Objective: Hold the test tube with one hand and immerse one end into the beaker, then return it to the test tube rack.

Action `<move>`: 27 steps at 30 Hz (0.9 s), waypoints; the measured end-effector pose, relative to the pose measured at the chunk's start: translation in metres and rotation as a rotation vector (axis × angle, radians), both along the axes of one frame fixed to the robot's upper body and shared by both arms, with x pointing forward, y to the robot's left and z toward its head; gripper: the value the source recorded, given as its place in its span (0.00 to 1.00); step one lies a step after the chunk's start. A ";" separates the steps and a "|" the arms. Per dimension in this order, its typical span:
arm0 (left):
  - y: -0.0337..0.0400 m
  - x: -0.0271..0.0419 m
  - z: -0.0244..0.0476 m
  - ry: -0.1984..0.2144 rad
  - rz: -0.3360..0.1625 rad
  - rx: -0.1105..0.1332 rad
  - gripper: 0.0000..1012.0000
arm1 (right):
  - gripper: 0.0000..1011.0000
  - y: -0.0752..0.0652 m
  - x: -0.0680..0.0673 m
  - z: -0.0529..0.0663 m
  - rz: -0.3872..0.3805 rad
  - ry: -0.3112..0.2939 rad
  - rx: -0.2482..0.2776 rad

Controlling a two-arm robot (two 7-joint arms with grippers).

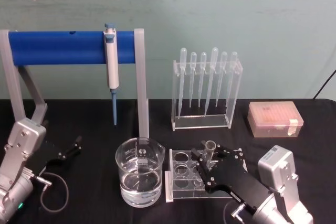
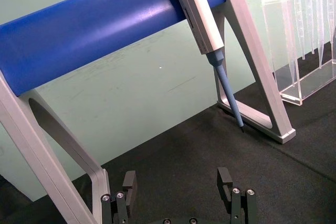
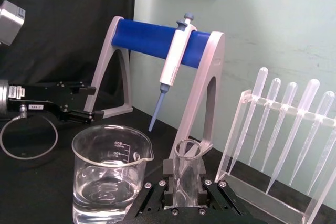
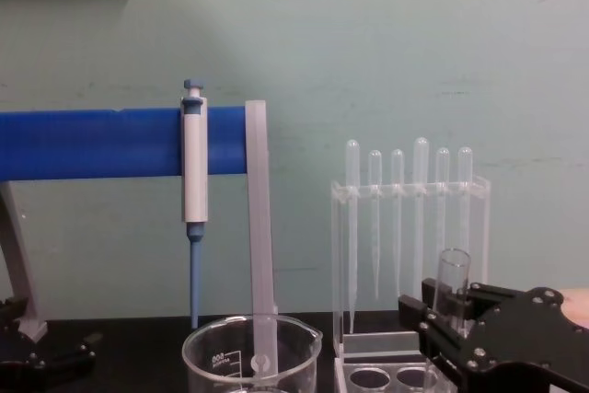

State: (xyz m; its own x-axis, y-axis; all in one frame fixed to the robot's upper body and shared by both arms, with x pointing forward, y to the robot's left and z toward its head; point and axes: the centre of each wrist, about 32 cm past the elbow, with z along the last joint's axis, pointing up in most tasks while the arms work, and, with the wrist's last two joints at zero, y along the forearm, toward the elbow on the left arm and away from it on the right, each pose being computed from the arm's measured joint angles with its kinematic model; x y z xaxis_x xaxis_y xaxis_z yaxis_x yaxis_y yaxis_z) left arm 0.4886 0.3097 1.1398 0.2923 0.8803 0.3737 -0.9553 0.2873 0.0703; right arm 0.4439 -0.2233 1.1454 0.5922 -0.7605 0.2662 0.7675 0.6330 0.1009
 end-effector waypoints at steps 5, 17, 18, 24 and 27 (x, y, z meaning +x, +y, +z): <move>0.0000 0.0000 0.0000 0.000 0.000 0.000 0.99 | 0.22 0.000 -0.001 0.002 -0.001 -0.005 0.002; 0.0000 0.0000 0.0000 0.000 0.000 0.000 0.99 | 0.22 -0.001 0.000 0.015 -0.003 0.019 0.009; 0.0000 0.0000 0.0000 0.000 0.000 0.000 0.99 | 0.22 -0.001 0.000 0.016 -0.003 0.024 0.009; 0.0000 0.0000 0.0000 0.000 0.000 0.000 0.99 | 0.22 -0.001 0.005 0.032 -0.003 0.042 0.001; 0.0000 0.0000 0.0000 0.000 0.000 0.000 0.99 | 0.22 0.000 0.008 0.039 0.000 0.047 -0.003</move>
State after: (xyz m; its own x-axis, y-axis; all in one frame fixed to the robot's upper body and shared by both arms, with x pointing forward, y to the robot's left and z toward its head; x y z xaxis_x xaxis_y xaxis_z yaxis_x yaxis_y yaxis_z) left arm 0.4886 0.3097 1.1398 0.2923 0.8803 0.3737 -0.9552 0.2873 0.0703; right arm 0.4514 -0.2233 1.1845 0.6046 -0.7595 0.2400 0.7711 0.6336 0.0626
